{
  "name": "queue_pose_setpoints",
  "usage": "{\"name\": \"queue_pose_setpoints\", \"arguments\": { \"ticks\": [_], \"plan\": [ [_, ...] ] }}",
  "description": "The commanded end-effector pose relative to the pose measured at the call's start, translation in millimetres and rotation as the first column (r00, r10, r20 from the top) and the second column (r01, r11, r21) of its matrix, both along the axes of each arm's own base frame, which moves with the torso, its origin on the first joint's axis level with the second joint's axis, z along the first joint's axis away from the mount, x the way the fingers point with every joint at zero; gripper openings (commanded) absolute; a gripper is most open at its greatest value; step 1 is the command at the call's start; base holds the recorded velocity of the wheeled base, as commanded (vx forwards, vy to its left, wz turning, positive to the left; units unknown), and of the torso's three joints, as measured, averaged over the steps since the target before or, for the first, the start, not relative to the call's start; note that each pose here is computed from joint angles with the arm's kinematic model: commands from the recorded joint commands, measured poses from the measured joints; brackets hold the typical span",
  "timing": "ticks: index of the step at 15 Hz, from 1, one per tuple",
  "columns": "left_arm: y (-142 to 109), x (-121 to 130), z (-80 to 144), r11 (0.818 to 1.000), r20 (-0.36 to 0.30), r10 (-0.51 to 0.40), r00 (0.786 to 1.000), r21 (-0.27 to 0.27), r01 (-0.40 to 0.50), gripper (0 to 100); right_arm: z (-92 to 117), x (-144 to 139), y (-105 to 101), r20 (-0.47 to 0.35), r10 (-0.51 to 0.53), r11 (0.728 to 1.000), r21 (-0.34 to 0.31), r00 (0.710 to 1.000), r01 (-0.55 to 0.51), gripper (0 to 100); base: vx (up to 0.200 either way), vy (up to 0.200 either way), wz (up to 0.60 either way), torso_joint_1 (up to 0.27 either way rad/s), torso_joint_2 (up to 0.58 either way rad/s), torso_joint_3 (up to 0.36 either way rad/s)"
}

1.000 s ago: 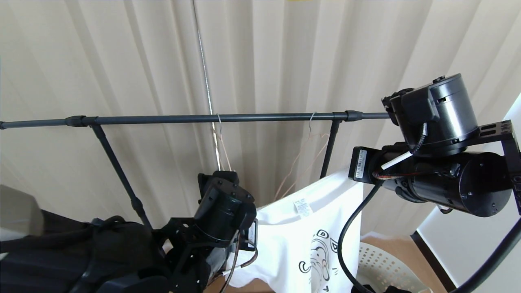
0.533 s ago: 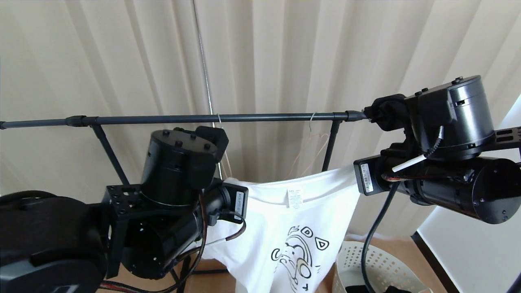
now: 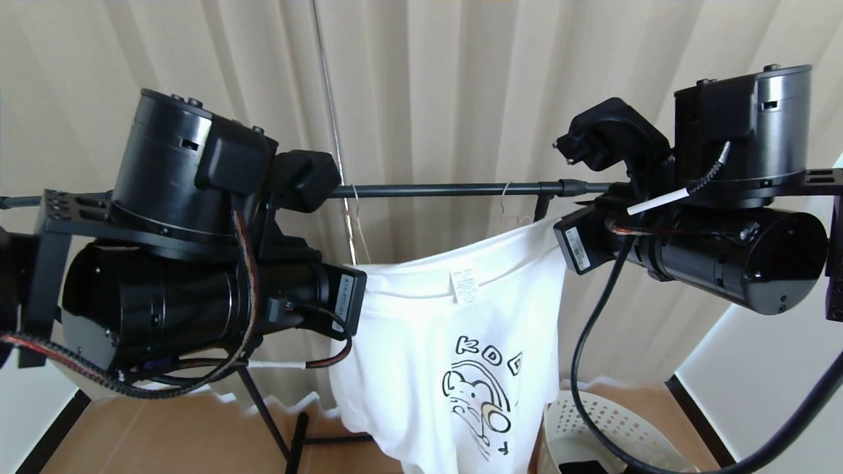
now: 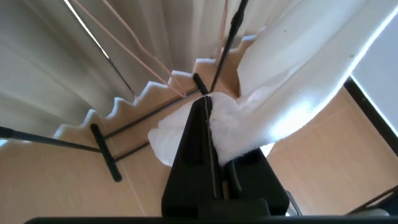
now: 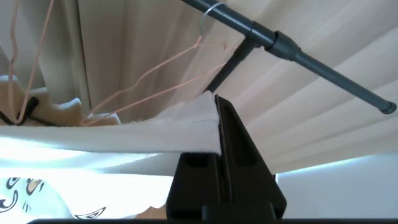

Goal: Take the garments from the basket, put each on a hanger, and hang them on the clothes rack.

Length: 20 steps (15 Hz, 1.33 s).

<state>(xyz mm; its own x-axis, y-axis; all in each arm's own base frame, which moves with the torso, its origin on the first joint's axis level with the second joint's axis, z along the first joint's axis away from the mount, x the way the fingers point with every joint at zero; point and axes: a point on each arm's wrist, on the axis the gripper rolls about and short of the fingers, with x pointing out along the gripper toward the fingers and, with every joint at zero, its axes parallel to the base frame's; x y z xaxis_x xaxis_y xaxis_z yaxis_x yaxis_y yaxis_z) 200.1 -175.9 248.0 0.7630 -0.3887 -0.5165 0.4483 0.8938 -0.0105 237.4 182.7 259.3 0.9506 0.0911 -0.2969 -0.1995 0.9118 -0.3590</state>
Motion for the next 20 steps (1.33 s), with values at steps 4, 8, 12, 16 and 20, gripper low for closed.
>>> {"name": "queue_pose_setpoints", "arguments": {
  "ticks": [4, 8, 12, 16, 20],
  "plan": [
    [-6.4, 16.9, 12.7, 1.0, 0.042, 0.008, 0.999, -0.015, -0.007, 0, -5.1, -19.2, -18.1, -0.032, -0.003, 1.0, -0.022, 0.999, 0.003, 0, 0.0, 0.0, 0.0, 0.0, 0.0, 0.0],
    [-13.7, 49.5, 17.3, 1.0, 0.068, -0.025, 0.997, -0.003, 0.026, 0, -8.5, -79.2, -37.3, -0.113, 0.144, 0.989, 0.001, 0.983, -0.145, 0, 0.0, 0.0, 0.0, 0.0, 0.0, 0.0],
    [-27.2, 74.6, 29.0, 0.991, 0.169, -0.126, 0.978, -0.011, 0.13, 0, -17.9, -115.1, -0.1, -0.186, 0.308, 0.949, 0.136, 0.933, -0.286, 0, 0.0, 0.0, 0.0, 0.0, 0.0, 0.0],
    [-41.0, 85.5, 42.8, 0.973, 0.252, -0.213, 0.944, -0.028, 0.228, 0, -19.1, -119.0, 50.0, -0.228, 0.352, 0.914, 0.291, 0.908, -0.282, 0, 0.0, 0.0, 0.0, 0.0, 0.0, 0.0],
    [-48.1, 84.3, 50.3, 0.945, 0.269, -0.292, 0.918, -0.063, 0.32, 0, -19.9, -108.8, 90.0, -0.225, 0.256, 0.903, 0.403, 0.94, -0.15, 0, 0.0, 0.0, 0.0, 0.0, 0.0, 0.0]
  ]
}}
